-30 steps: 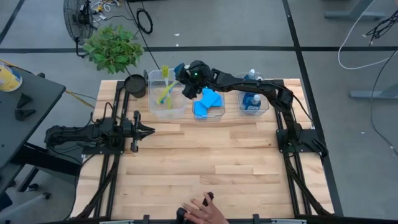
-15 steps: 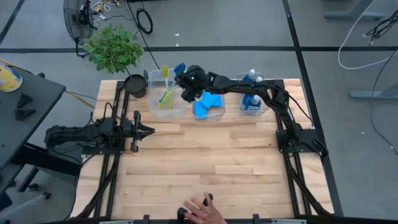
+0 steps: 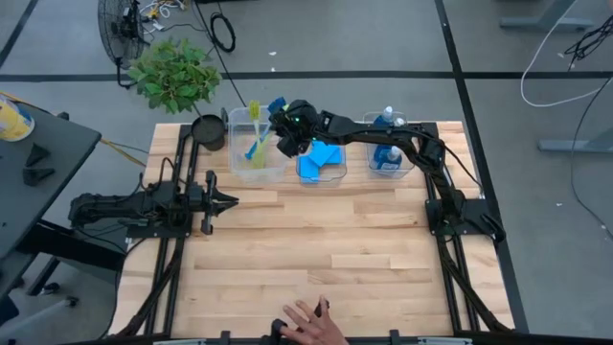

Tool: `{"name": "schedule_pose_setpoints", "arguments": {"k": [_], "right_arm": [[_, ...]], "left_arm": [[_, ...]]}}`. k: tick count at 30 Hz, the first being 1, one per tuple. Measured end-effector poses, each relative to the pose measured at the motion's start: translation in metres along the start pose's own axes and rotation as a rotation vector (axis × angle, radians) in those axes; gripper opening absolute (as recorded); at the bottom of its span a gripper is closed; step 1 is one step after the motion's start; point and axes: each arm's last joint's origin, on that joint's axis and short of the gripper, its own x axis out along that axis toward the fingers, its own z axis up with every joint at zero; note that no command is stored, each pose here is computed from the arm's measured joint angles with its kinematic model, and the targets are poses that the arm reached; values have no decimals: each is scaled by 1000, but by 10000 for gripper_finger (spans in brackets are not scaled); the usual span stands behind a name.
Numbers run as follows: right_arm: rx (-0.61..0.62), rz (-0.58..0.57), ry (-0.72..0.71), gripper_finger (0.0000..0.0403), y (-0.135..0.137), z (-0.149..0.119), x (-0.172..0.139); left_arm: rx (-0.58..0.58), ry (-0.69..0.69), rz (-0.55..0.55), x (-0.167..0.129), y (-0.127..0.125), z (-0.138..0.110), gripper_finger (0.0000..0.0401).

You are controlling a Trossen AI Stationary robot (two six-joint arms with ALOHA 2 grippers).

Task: Pick & Place Kitchen Sink Supplies
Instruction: Put the yellow cleaning brush into the left transparent bin, then return to home position

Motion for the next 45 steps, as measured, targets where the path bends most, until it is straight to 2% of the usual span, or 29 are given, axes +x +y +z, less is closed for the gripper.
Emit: {"name": "schedule_pose_setpoints", "arguments": {"k": [20,36,41,45], "right_arm": [[118,-15,-2,178,-2,0,0],[118,-55,-4,183,-8,0,-3],[130,-109,-76,183,-20,6,-14],[251,-147,-180,183,-32,13,-27]], "left_arm": [[0,0,0,0,0,0,44],[0,1,0,0,0,0,44],[0,0,-1,0,0,0,44],[0,0,0,0,0,0,44]]}}
